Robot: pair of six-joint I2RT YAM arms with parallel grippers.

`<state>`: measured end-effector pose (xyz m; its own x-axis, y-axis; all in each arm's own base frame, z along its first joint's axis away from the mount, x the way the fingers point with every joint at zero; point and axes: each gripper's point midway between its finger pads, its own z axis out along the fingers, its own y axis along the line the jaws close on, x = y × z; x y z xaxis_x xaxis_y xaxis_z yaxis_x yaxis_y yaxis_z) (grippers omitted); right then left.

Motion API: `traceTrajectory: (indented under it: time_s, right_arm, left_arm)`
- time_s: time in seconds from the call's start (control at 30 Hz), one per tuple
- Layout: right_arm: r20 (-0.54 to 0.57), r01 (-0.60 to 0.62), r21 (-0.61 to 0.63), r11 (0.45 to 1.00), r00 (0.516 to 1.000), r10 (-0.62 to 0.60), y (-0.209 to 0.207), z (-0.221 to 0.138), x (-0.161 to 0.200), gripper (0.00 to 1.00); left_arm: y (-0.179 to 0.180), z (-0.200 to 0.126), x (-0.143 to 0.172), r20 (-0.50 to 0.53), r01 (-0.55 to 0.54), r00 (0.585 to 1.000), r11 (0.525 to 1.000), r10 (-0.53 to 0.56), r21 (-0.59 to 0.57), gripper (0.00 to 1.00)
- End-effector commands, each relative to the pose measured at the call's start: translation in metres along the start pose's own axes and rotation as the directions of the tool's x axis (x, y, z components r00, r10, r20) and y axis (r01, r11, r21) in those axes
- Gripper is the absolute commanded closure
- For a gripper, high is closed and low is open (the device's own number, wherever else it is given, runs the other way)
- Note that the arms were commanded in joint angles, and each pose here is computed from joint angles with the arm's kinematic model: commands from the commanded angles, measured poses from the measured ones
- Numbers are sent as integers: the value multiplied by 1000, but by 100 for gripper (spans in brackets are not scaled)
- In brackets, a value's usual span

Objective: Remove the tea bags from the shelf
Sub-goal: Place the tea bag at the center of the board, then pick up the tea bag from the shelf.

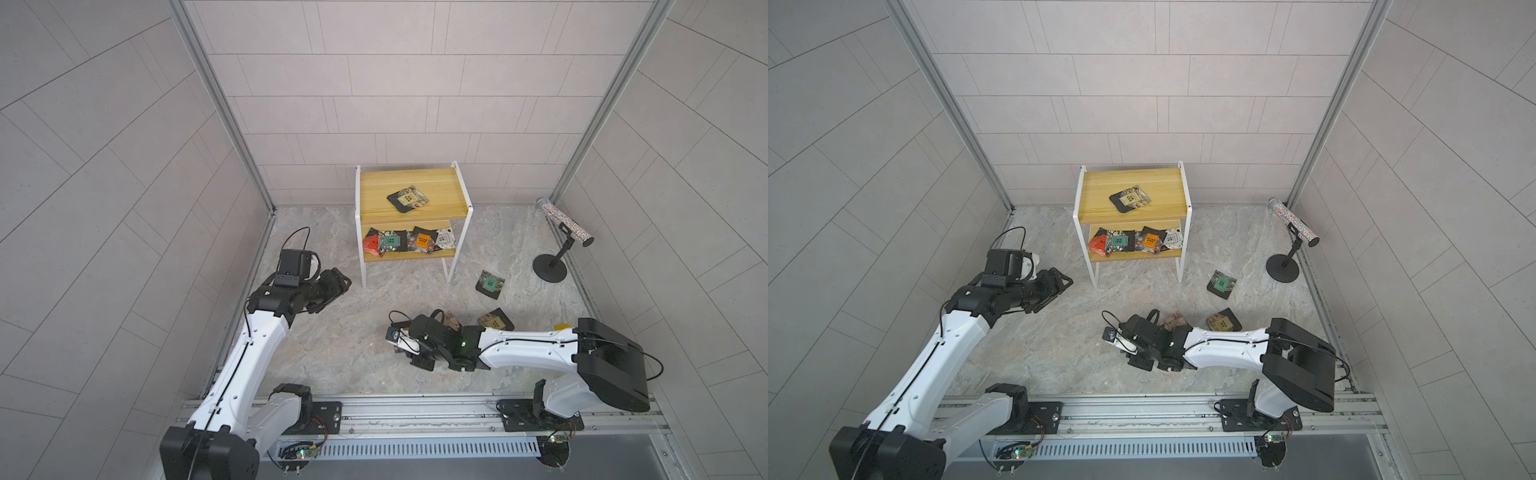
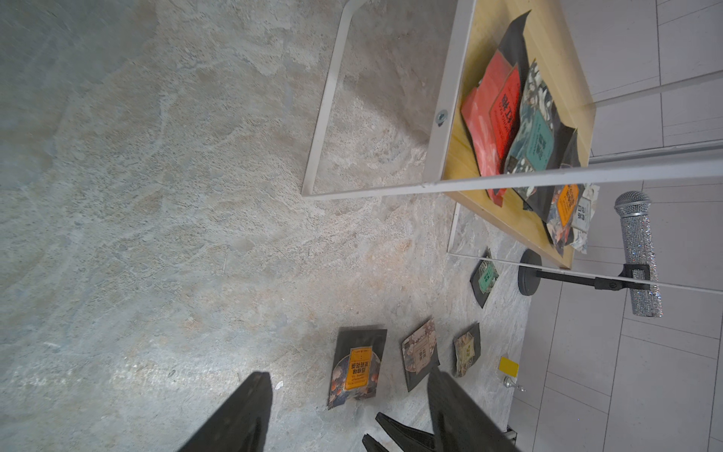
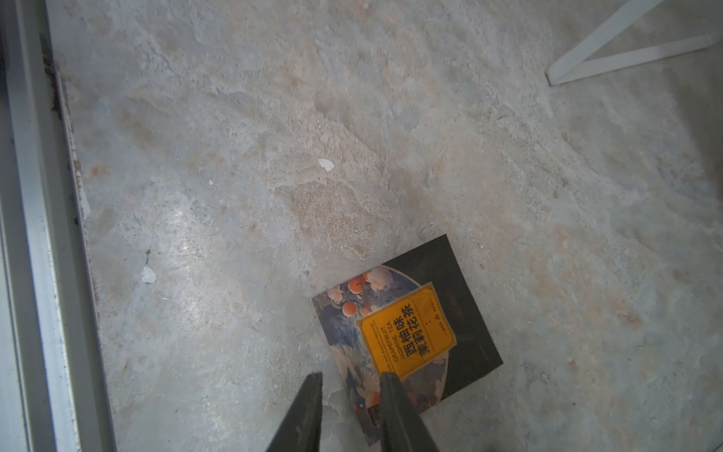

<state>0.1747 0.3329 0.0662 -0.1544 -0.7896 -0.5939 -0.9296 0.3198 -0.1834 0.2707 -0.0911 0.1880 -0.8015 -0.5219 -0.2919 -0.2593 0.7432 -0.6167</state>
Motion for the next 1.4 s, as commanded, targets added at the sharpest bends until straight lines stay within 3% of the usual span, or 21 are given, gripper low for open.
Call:
traceTrajectory:
  time_s: [0.0,0.7,0.73,0.77,0.8,1.37]
  right_arm:
    - [-2,-4,-42,999,1000,4,8,-6,-7,68]
    - [179,-42,110,993,984,22,-47,-114,-78,36]
    - [189,-47,114,992,982,25,-50,-120,-81,29]
    - [201,-54,119,991,979,30,-55,-126,-85,10]
    - [220,-64,126,990,975,35,-60,-133,-90,0]
    - [351,7,255,967,931,-99,-124,-207,-139,1]
  left_arm:
    - [4,-1,0,3,-16,1000,1000,16,-17,29]
    - [-27,-26,-15,57,-51,997,997,48,59,25]
    - [-30,-28,-16,61,-52,997,996,48,67,25]
    - [-33,-30,-18,65,-54,997,996,50,74,25]
    - [-36,-32,-19,69,-56,996,995,51,81,25]
    - [-96,-66,-55,144,-104,987,972,74,210,27]
